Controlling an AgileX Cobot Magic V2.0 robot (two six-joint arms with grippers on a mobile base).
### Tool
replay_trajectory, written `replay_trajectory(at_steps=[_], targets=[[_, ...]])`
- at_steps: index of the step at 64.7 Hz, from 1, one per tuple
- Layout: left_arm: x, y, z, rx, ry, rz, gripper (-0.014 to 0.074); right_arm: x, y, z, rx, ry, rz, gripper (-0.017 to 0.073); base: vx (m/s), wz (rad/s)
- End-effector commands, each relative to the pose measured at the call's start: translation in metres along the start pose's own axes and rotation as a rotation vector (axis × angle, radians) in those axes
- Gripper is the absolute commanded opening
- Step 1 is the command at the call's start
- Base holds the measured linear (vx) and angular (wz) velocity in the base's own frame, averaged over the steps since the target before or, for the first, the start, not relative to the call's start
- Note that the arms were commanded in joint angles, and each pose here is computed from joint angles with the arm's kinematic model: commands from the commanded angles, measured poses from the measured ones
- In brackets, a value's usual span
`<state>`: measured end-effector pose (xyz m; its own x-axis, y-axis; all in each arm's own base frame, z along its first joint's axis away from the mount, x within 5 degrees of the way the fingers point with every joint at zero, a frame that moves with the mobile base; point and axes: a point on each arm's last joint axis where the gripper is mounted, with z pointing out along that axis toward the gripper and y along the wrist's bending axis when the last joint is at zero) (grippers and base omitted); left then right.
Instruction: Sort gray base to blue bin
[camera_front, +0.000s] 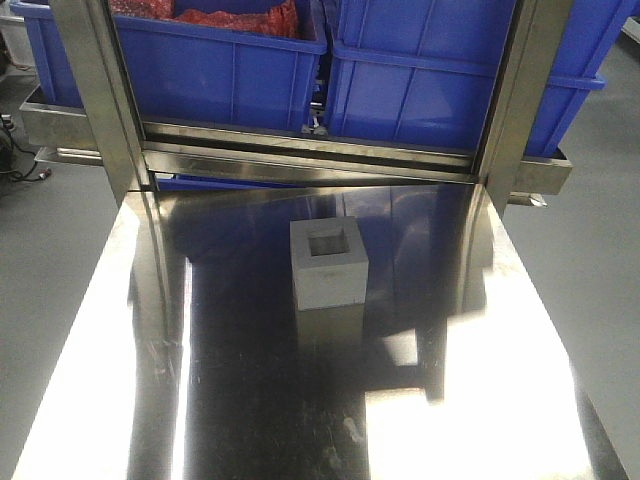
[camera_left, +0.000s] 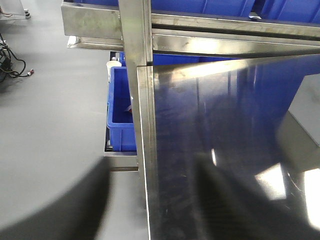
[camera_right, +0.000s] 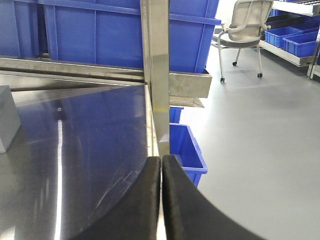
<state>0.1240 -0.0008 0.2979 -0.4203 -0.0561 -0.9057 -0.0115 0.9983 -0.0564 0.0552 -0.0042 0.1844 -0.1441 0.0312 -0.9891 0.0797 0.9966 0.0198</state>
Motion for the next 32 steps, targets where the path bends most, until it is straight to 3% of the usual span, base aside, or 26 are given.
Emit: replay_trajectory(at_steps=[1, 25, 32], targets=[[-0.0179, -0.0005, -0.0046, 0.002, -0.114, -0.005, 0.0732, -0.0066, -0.0001, -0.0001, 0.001, -0.073, -0.014, -0.0005, 0.0, 0.0], [-0.017, -0.0012, -0.0043, 0.011, -0.103, -0.032, 0.0652, -0.0066, -0.0001, -0.0001, 0.001, -0.073, -0.014, -0.0005, 0.0, 0.0], [-0.0199, -0.0017, -0.005, 0.012, -0.098, 0.012, 0.0611, -0.0066, -0.0001, -0.0001, 0.001, -0.073, -0.014, -0.0005, 0.0, 0.0]])
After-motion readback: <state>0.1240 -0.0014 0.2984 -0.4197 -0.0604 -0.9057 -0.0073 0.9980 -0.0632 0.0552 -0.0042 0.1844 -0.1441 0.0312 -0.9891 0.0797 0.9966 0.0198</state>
